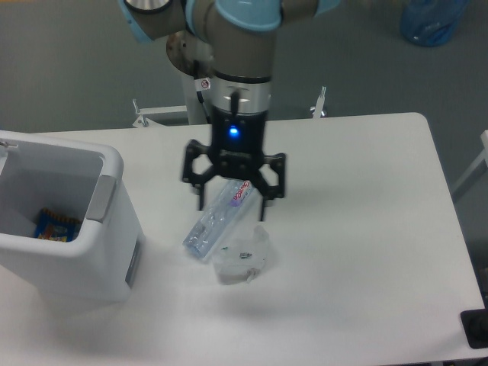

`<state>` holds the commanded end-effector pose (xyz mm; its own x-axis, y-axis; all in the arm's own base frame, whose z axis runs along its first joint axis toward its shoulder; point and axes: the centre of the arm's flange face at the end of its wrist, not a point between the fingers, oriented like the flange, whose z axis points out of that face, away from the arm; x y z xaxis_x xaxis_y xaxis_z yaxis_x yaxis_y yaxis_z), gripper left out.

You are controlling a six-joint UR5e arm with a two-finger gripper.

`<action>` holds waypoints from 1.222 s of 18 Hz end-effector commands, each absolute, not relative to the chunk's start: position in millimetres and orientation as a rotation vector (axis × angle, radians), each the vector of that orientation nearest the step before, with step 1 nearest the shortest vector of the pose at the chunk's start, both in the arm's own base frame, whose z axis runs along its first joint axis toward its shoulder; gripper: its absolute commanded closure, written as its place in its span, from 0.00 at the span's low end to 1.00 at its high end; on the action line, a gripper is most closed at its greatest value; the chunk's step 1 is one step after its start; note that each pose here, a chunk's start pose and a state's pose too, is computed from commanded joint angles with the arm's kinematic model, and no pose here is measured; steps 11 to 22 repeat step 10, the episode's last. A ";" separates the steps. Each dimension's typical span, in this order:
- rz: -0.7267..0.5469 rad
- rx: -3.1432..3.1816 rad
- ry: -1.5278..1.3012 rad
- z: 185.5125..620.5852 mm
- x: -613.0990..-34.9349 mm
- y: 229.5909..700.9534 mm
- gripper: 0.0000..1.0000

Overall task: Open the trash can
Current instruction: 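Withdraw the gripper from the open trash can toward the bottle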

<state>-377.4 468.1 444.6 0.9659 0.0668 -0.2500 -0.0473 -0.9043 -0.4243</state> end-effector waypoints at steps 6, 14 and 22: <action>0.381 -2.864 -0.005 383.2 -457.4 423.5 0.00; 0.382 -3.044 0.251 355.2 -465.0 411.4 0.00; 0.382 -3.044 0.251 355.2 -465.0 411.4 0.00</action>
